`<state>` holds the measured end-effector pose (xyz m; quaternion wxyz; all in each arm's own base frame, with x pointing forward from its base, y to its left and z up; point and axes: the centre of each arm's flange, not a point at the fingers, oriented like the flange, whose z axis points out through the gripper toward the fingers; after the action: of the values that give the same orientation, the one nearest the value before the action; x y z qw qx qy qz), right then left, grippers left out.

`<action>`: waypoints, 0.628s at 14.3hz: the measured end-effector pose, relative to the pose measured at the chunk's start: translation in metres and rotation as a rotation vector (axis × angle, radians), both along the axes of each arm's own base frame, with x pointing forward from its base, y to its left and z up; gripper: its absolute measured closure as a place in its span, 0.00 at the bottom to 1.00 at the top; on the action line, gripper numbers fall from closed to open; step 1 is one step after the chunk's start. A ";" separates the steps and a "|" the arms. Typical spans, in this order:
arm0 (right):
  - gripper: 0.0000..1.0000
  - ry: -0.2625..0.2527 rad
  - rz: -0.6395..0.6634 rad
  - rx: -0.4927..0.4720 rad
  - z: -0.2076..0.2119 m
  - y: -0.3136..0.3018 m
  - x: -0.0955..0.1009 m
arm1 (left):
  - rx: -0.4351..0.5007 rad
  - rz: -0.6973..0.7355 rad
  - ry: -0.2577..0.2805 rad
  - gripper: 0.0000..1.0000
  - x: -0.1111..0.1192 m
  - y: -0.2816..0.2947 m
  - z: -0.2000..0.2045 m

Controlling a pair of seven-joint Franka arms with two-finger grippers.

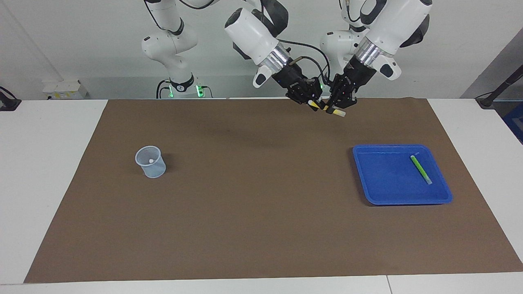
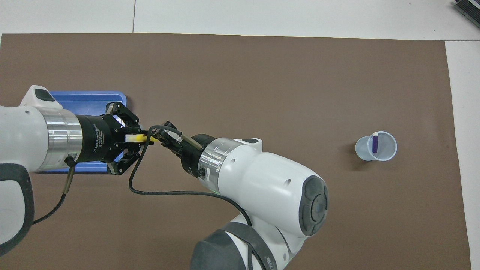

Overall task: Transfer and insert pens with both arms
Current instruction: 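Grasp the yellow pen's free end with the right gripper, then pull the yellow pen away with the right gripper while the left gripper opens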

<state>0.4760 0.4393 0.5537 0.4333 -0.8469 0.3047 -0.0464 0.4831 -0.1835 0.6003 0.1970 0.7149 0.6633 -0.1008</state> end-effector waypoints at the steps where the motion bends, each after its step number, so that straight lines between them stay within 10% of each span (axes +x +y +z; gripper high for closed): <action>1: 0.77 -0.002 0.000 0.002 0.001 0.000 0.000 | 0.000 -0.001 0.005 0.82 -0.001 -0.001 -0.001; 9: 0.81 -0.003 0.001 0.002 0.002 0.000 0.000 | -0.001 0.005 0.008 0.82 -0.001 -0.001 -0.001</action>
<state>0.4757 0.4395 0.5558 0.4348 -0.8464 0.3039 -0.0471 0.4824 -0.1841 0.5989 0.1947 0.7126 0.6660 -0.1035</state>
